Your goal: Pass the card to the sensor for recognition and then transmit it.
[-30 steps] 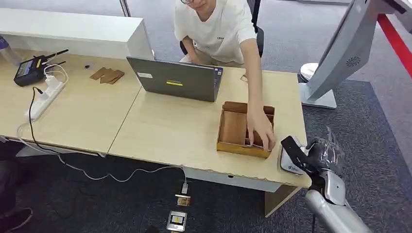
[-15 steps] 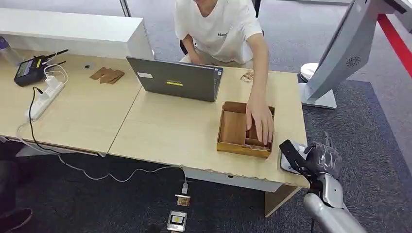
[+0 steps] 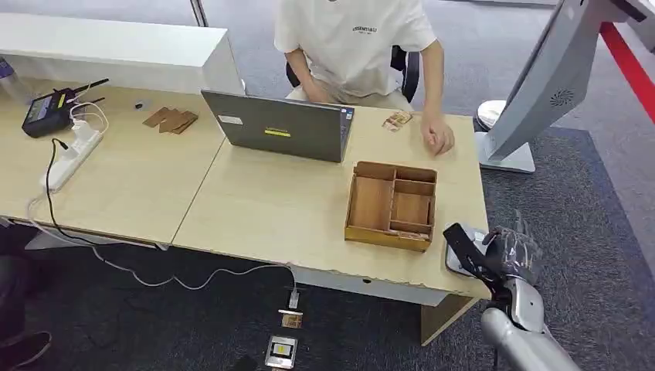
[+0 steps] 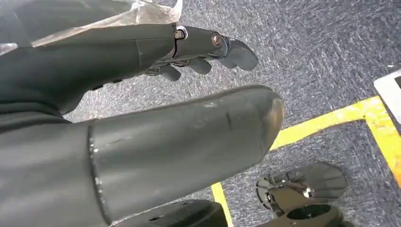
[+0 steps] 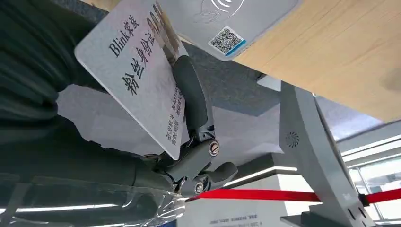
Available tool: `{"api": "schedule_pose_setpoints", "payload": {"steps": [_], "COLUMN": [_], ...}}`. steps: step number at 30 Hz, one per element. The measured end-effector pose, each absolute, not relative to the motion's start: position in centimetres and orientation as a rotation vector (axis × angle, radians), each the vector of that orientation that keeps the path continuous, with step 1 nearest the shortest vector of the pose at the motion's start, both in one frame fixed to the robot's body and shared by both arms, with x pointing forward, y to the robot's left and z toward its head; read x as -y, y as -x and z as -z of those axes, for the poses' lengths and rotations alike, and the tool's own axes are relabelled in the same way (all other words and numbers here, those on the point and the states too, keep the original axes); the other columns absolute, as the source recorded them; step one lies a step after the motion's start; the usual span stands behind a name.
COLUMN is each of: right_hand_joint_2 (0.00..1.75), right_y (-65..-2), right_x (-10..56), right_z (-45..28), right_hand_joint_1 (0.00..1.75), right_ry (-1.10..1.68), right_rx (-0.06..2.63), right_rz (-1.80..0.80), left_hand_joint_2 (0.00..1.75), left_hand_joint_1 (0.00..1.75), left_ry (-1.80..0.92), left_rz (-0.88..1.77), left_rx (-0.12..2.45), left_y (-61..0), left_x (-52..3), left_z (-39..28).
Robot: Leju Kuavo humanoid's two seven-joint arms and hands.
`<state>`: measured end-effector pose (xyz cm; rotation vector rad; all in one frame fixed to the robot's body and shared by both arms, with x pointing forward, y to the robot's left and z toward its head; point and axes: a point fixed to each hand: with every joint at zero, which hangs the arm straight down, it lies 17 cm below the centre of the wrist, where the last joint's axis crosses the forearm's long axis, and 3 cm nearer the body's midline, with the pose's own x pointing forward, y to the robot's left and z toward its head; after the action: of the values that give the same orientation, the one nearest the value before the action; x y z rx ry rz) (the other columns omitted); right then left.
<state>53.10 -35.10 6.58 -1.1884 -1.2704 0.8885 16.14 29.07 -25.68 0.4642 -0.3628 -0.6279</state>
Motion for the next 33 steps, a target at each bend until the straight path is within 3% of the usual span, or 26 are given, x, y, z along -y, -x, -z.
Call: {"api": "schedule_pose_setpoints", "payload": {"steps": [33], "right_hand_joint_2": [1.75], "right_y": [-52.6], "right_x": [33.3], "right_z": [-4.8], "right_hand_joint_1": [1.75], "right_ry": [1.121], "right_rx": [1.253], "right_rz": [-0.894], "left_hand_joint_2": [0.0], "left_hand_joint_1": [0.0], "left_ry": [-0.46], "left_rz": [0.638], "left_rx": [0.362], "left_y": [-16.8], "left_x": [-28.9], "left_z": [25.6]}}
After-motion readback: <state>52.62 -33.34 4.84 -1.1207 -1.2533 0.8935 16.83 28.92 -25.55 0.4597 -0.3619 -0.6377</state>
